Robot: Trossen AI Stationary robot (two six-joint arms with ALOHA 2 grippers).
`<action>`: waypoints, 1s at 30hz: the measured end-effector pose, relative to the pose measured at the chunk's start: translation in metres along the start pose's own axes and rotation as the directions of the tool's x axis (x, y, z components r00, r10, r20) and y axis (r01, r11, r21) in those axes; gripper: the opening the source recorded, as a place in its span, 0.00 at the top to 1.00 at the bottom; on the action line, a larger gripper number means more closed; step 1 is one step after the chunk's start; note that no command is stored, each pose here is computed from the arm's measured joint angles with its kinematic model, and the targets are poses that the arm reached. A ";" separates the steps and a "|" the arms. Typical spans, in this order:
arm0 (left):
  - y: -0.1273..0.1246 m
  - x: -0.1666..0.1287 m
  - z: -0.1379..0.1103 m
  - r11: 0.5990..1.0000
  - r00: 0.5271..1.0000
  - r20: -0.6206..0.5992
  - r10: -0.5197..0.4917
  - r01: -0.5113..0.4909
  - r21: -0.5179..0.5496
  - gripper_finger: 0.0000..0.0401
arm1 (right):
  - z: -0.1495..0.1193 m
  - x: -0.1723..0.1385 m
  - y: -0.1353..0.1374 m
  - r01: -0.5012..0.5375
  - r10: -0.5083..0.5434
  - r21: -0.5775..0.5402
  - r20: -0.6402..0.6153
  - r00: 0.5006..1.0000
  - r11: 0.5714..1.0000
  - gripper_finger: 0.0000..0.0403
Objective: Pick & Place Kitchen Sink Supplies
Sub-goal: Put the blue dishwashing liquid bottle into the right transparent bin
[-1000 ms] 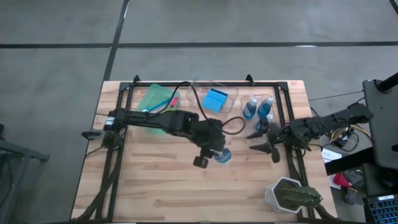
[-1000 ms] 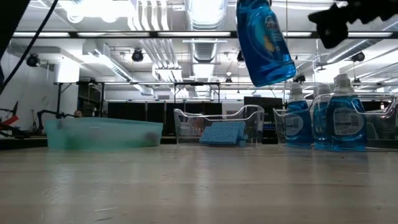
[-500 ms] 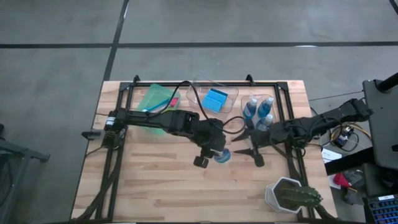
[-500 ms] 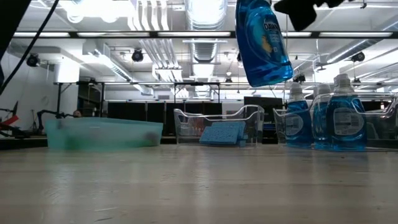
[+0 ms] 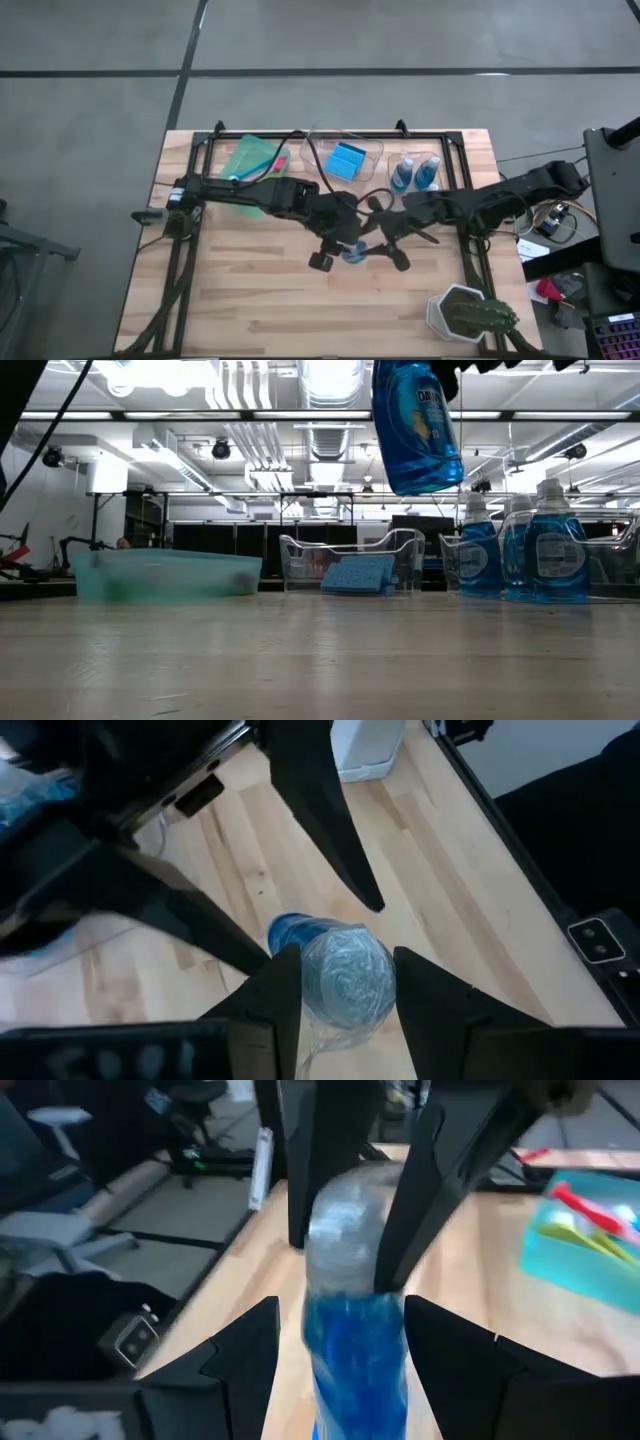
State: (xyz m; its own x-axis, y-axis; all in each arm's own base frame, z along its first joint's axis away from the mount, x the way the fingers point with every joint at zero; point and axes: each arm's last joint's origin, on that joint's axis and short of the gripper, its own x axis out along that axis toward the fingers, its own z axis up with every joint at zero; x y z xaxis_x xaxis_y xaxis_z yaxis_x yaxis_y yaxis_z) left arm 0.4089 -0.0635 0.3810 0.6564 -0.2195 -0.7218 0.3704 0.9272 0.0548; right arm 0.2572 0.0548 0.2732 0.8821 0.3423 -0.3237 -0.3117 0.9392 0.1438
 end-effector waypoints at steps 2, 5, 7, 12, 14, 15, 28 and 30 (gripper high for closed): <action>-0.001 0.000 0.000 1.000 1.000 -0.003 0.000 0.000 0.001 0.67 | 0.000 0.005 -0.001 -0.015 0.015 -0.001 0.011 1.000 1.000 0.48; -0.001 0.000 0.000 1.000 1.000 -0.005 0.000 0.000 0.001 0.67 | -0.001 0.010 -0.004 -0.012 0.012 -0.008 0.016 1.000 1.000 0.48; 0.000 0.000 -0.001 1.000 1.000 -0.006 0.005 -0.005 0.000 0.67 | -0.001 0.013 -0.005 -0.015 0.015 -0.015 0.008 1.000 1.000 0.48; -0.001 0.000 0.000 1.000 1.000 -0.005 -0.006 0.006 0.009 0.67 | 0.003 0.019 -0.005 -0.070 0.070 -0.014 -0.002 0.998 0.997 0.48; -0.001 0.000 0.000 1.000 1.000 -0.006 -0.005 0.005 0.009 0.68 | 0.004 0.021 -0.006 -0.069 0.069 -0.013 -0.010 0.998 0.998 0.48; -0.001 0.000 0.000 1.000 1.000 -0.006 -0.001 0.001 0.009 0.68 | 0.005 0.022 -0.006 -0.069 0.069 -0.013 -0.014 0.998 0.998 0.48; 0.000 0.000 -0.001 1.000 1.000 -0.011 0.009 -0.009 -0.002 0.66 | 0.011 0.033 -0.009 -0.059 0.058 -0.001 -0.065 0.996 0.998 0.59; 0.000 -0.001 -0.001 1.000 1.000 -0.013 0.010 -0.010 -0.003 0.65 | 0.012 0.033 -0.009 -0.058 0.057 -0.002 -0.072 0.996 0.998 0.63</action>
State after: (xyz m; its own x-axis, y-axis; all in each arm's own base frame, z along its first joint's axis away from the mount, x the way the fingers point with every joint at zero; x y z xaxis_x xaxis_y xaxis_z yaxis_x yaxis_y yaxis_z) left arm 0.4078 -0.0630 0.3807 0.6517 -0.2066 -0.7298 0.3621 0.9302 0.0600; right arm 0.2935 0.0573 0.2724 0.8350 0.3967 -0.3813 -0.3629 0.9179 0.1604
